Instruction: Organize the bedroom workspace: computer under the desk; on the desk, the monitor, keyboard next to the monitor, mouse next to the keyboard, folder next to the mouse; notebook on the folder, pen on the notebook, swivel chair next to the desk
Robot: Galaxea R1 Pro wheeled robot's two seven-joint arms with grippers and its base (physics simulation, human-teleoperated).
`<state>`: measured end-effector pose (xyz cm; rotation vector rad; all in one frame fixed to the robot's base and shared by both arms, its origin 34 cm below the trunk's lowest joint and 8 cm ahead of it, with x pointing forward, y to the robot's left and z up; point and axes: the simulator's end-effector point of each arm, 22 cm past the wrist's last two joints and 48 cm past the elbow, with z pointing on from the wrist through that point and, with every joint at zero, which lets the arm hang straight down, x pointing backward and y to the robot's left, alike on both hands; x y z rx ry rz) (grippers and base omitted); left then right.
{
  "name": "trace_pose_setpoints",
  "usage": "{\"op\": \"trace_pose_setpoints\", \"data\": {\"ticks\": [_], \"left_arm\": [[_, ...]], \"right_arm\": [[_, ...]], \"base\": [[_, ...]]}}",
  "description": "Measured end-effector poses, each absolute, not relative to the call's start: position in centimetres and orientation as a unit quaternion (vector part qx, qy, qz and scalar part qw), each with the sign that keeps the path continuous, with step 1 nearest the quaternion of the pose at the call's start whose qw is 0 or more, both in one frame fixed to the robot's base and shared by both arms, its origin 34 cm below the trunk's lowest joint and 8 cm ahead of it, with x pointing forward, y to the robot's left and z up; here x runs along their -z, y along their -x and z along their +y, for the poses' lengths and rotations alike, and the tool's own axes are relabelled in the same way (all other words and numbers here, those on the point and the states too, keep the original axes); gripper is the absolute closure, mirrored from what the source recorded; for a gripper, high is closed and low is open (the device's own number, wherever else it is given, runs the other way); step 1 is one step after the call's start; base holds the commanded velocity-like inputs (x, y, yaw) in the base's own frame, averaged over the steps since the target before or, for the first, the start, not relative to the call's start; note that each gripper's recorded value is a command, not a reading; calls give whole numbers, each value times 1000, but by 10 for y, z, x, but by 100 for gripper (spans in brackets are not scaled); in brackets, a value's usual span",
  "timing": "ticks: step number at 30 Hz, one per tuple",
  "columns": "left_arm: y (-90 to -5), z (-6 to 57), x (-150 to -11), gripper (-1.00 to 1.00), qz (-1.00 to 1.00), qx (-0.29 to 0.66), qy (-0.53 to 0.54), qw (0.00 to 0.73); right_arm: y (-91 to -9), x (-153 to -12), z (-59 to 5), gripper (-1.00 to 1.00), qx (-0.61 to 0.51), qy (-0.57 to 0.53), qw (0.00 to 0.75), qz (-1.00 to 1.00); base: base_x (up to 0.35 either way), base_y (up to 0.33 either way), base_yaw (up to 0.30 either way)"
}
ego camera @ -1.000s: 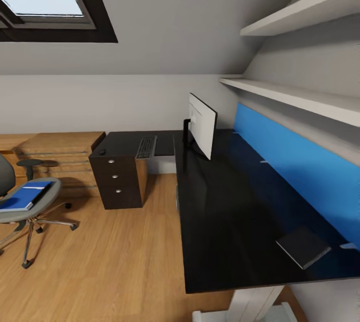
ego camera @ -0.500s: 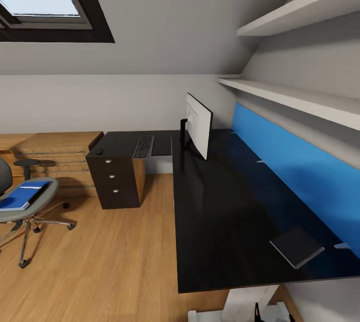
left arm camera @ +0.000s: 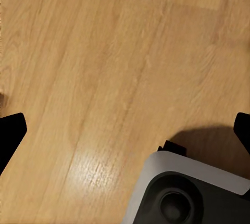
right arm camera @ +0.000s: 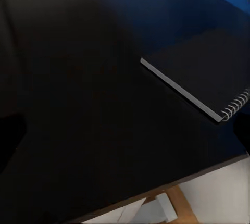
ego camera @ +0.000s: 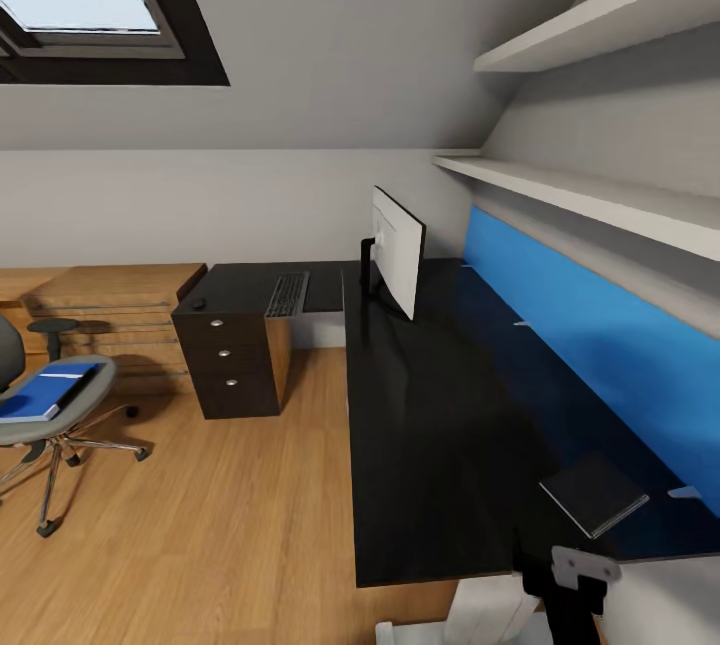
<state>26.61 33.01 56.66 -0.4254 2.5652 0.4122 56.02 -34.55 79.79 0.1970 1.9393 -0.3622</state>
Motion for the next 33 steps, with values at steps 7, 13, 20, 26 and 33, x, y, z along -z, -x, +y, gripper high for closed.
{"op": "trace_pose_setpoints", "data": {"ticks": [7, 13, 20, 26, 33], "left_arm": [[-266, 330, -567, -100, 943, -152, 157, 252], [-266, 330, -567, -100, 943, -152, 156, 252], [-268, 329, -567, -100, 942, -151, 155, 256], [-279, 329, -575, -100, 933, -151, 159, 286], [-287, 330, -580, -100, 925, -151, 162, 307]], "right_arm": [[-571, -821, -338, -100, 149, -78, 547, 820], [-582, -845, -350, -100, 156, -86, 547, 818], [-590, -861, -394, -100, 184, -105, 516, 830], [-621, -874, -394, -100, 155, -86, 512, 840], [-674, -866, -421, -100, 160, -91, 491, 851]], "base": [[0, 0, 0], [0, 0, 0], [0, 0, 0], [0, 0, 0], [0, 0, 0]]}}
